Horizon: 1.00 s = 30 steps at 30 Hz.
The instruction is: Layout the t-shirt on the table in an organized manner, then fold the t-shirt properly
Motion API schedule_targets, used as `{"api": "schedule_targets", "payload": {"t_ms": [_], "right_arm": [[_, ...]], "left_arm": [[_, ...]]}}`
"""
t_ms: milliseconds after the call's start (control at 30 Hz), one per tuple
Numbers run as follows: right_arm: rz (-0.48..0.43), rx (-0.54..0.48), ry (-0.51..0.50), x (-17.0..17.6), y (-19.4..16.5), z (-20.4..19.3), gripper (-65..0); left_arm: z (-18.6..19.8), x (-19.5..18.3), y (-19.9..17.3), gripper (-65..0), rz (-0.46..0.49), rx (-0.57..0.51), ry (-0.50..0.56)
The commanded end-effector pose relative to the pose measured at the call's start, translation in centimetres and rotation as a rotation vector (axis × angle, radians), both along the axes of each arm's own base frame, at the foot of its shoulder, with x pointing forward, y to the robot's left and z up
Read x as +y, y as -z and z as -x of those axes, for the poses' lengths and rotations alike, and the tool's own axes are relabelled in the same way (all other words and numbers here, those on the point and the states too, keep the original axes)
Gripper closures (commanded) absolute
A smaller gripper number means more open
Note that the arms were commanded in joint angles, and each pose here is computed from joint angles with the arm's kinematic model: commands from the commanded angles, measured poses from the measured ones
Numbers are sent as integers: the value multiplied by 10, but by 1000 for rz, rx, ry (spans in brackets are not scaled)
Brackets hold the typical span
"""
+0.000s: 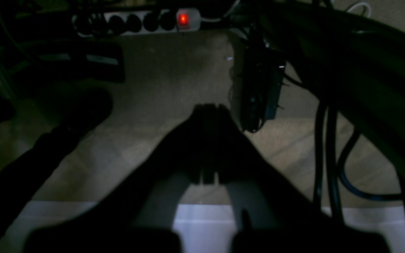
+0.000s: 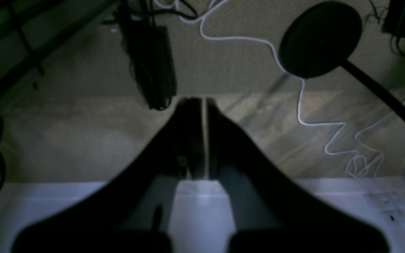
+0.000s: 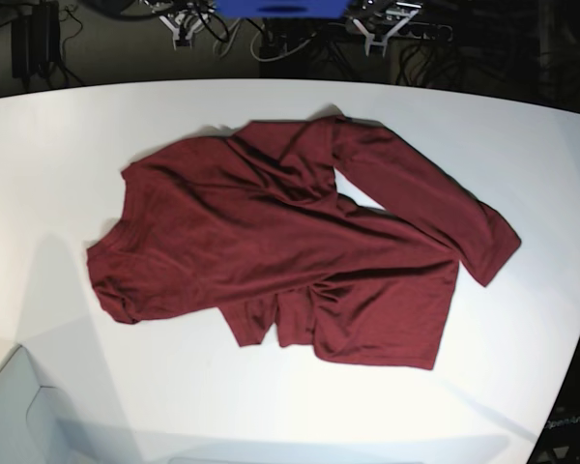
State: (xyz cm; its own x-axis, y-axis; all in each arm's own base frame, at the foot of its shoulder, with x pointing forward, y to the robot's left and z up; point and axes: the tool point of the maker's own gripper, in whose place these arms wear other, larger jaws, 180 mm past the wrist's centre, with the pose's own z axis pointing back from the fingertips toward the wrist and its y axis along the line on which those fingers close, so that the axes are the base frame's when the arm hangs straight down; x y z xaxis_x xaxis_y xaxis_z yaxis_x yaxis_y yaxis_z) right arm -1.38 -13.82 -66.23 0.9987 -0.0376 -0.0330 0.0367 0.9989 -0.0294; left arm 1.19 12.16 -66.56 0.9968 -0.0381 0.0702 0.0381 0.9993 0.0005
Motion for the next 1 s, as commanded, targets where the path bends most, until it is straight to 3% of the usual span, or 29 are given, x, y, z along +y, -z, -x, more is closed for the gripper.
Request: {"api": "schedule_targets", "payload": {"t_ms": [0, 533, 800, 967], "right_arm": [[-7, 8, -3, 0, 0, 8, 0], [20, 8, -12, -18, -1, 9, 0], [20, -9, -9, -17, -1, 3, 0], [23, -17, -4, -17, -2, -2, 0]], "left_arm": [[1, 3, 0, -1, -8, 1, -2], [7, 4, 0, -2, -11, 9, -4], [-22, 14, -2, -3, -24, -65, 11], [-19, 21, -2, -3, -33, -12, 14]]}}
